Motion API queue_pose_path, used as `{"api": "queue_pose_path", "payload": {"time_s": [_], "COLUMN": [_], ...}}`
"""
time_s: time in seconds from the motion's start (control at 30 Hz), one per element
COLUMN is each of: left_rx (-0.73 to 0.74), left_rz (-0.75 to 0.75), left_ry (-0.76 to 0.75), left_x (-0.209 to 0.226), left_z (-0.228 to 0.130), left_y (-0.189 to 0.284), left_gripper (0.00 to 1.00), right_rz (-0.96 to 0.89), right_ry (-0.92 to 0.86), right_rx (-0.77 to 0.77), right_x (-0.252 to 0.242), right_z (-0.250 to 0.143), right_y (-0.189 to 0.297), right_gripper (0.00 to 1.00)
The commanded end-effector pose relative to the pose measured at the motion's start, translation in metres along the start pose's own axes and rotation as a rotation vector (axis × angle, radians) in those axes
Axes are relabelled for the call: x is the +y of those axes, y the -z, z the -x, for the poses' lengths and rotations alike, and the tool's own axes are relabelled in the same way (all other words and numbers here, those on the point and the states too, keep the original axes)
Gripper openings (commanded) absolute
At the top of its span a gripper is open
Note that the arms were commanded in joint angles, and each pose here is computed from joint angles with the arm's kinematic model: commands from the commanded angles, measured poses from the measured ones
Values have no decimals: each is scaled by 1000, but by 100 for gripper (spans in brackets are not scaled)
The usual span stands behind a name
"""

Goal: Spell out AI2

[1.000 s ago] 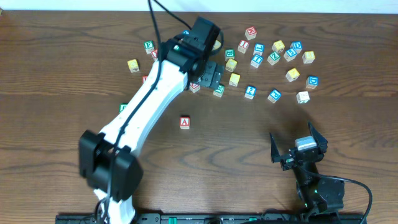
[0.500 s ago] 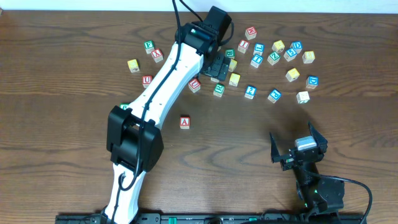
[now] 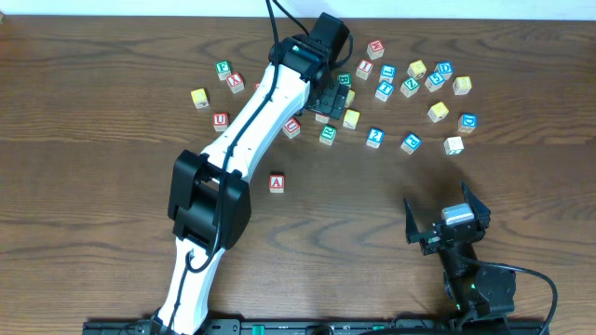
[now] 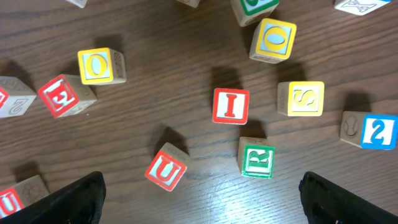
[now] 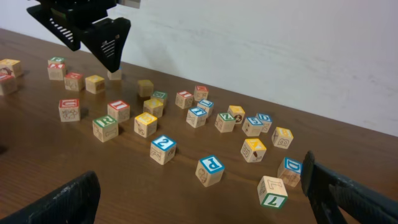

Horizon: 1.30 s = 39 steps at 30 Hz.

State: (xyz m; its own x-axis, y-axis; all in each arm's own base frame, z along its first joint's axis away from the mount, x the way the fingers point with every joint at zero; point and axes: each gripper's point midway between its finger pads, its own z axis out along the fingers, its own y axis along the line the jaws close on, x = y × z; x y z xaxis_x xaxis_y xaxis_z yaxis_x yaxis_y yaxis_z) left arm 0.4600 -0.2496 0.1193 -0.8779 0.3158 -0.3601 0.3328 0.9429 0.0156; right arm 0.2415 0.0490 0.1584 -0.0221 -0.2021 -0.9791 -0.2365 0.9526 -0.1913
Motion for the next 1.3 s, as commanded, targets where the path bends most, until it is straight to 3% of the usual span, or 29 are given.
{"api": "queue_pose_path", "payload": {"time_s": [0.0,0.57,1.27], "left_rx": [-16,79,0], "left_rz": [-38,-84,-118], "left_ry": [-7,-18,-56], "left_x": [-4,-18,-24], "left_z": [7,-11,8], "left_y": [1,-66,-69], "left_gripper": [98,98,98], "right_rz": [-12,-12,-12], "right_ry": [-12,-12,-12], "right_rx": [1,1,1], "right_x": [-3,-3,-3], "right_z": [-1,-1,-1], "right_y": [0,0,0], "right_gripper": [99,99,99]}}
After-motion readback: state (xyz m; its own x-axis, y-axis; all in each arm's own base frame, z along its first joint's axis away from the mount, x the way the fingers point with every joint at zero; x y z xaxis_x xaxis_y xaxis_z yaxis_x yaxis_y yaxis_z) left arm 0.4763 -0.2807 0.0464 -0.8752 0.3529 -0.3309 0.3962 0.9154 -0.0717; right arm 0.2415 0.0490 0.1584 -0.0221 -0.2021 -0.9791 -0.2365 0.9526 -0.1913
